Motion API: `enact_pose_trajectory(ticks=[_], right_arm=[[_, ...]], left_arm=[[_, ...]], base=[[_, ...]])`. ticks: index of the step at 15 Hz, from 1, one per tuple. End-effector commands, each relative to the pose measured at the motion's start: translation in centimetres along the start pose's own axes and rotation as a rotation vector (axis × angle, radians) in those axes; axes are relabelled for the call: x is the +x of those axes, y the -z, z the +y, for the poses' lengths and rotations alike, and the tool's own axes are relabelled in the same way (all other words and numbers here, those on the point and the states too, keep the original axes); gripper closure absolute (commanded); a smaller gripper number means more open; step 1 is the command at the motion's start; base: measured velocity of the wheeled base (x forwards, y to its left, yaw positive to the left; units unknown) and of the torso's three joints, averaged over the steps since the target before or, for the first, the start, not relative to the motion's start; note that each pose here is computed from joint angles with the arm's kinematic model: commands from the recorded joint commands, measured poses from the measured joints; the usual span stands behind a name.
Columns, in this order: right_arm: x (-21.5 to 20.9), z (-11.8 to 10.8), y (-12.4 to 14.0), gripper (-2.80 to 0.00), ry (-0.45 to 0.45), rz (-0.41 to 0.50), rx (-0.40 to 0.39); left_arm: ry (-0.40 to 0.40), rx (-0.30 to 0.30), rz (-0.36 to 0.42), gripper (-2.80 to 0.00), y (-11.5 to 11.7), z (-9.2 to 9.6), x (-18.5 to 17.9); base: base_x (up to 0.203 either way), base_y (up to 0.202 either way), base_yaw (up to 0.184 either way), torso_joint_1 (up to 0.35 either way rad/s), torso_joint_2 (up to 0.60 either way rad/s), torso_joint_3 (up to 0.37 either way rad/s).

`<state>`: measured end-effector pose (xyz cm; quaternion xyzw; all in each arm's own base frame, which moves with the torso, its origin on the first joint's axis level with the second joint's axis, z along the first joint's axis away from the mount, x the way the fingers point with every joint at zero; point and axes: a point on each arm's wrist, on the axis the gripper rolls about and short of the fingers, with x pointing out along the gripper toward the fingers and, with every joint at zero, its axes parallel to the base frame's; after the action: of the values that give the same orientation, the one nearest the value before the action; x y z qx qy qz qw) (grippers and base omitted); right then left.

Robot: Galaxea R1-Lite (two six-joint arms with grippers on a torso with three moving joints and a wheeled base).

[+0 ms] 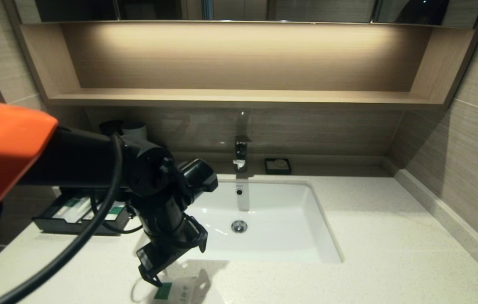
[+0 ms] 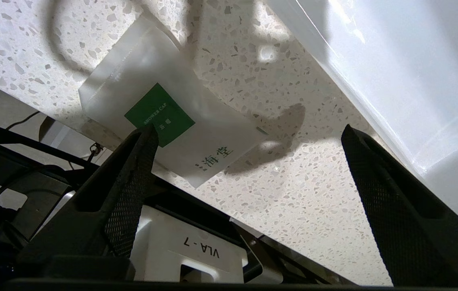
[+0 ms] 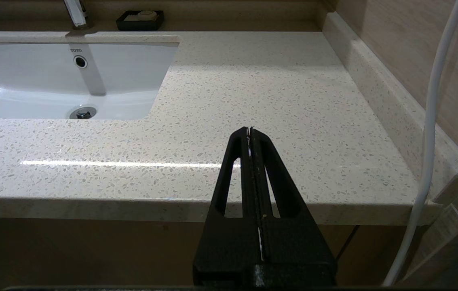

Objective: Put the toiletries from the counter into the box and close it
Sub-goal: Pick up the bathroom toiletry

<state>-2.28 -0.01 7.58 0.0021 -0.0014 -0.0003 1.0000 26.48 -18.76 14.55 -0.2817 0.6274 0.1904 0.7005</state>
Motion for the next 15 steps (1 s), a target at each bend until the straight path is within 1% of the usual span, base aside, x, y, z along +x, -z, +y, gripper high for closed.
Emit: enact_pose_trajectory(ticks=[1, 3, 15], right_arm=[[0.0, 0.0, 0.0, 0.0, -0.001, 0.001, 0.0], [0.0, 0.0, 0.0, 0.0, -0.001, 0.001, 0.0], [0.0, 0.0, 0.0, 0.0, -0.001, 0.001, 0.0]], left_arm=[[-0.022, -0.008, 0.006, -2.8, 0.0, -0.1, 0.6], [-0.052, -0.007, 0.014, -2.8, 0.0, -0.2, 1.4], [-0.079, 0.015, 0.013, -2.8, -0.1, -0.4, 2.6]], base=[[0.0, 0.0, 0.0, 0.0, 0.0, 0.0], [0.0, 0.0, 0.0, 0.0, 0.0, 0.0], [0.0, 0.0, 0.0, 0.0, 0.0, 0.0]])
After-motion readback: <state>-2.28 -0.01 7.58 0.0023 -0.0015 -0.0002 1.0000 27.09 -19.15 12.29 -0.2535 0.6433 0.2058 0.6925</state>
